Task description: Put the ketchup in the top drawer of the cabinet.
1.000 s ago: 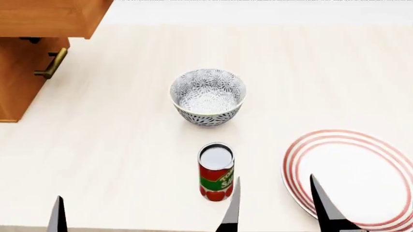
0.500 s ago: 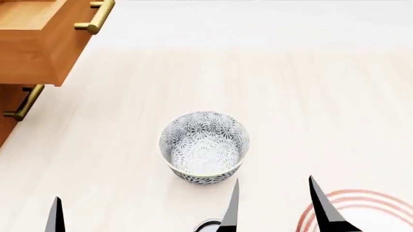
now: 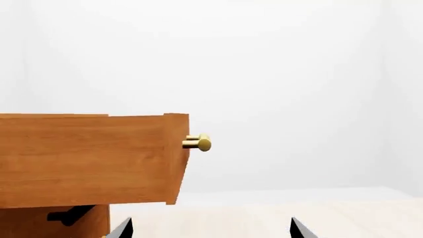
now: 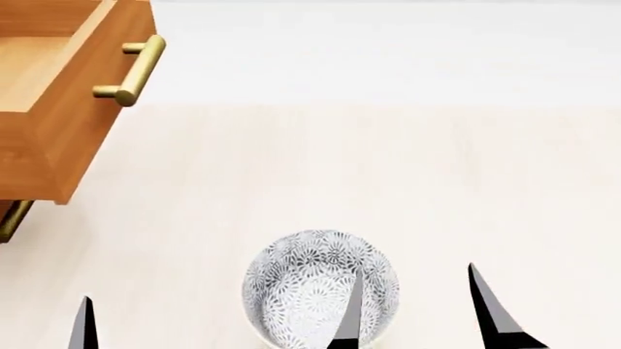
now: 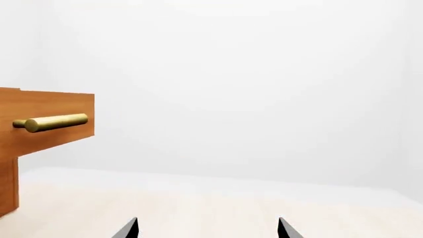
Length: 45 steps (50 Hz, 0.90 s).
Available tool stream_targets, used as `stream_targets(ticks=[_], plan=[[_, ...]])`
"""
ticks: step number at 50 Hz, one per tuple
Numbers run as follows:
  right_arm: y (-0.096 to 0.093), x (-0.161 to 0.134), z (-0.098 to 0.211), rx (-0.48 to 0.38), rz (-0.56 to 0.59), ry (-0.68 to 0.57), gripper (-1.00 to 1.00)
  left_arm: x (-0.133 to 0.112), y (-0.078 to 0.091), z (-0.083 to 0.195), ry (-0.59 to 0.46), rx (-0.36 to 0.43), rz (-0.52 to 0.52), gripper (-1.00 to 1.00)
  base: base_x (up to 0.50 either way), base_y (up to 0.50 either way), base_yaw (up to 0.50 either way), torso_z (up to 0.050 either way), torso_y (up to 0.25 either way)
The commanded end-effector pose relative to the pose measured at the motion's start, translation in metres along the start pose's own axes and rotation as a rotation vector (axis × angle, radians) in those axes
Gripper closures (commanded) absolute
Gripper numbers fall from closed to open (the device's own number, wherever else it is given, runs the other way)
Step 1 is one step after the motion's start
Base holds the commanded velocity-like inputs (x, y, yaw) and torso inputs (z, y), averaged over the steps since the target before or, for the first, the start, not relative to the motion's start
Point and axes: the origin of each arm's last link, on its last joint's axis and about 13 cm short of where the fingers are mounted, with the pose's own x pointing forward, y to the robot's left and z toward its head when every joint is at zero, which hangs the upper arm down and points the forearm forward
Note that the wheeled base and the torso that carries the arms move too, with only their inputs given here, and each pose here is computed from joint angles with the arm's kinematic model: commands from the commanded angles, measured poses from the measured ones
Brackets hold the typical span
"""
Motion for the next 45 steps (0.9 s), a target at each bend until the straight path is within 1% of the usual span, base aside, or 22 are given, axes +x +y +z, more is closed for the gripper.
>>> stream_targets(ticks=[1,42,44,45], plan=[[0.0002,0.0000,-0.0013,0.006,-0.003,0.003,-1.00,-0.0002,0.0005,-0.0004,0.000,0.005,0.001,-1.00,0.00,0.50,0.00,0.000,0.000],[0.0012,-0.0016,-0.0043,-0.010,0.005,0.019,-1.00,-0.0010,-0.0006,-0.0009,-0.001,0.013,-0.004,-1.00,0.00,0.50,0.00,0.000,0.000],[0.0009,-0.0015,-0.0025,0.011,0.001,0.002,-1.00,-0.0011,-0.0005,-0.0005,-0.002,0.012,-0.004,-1.00,0.00,0.50,0.00,0.000,0.000],[0.0004,-0.0010,-0.0025,0.002,-0.008,-0.001,-1.00,-0.0011,-0.0005,-0.0001,-0.002,0.012,-0.003,-1.00,0.00,0.01,0.00,0.000,0.000]])
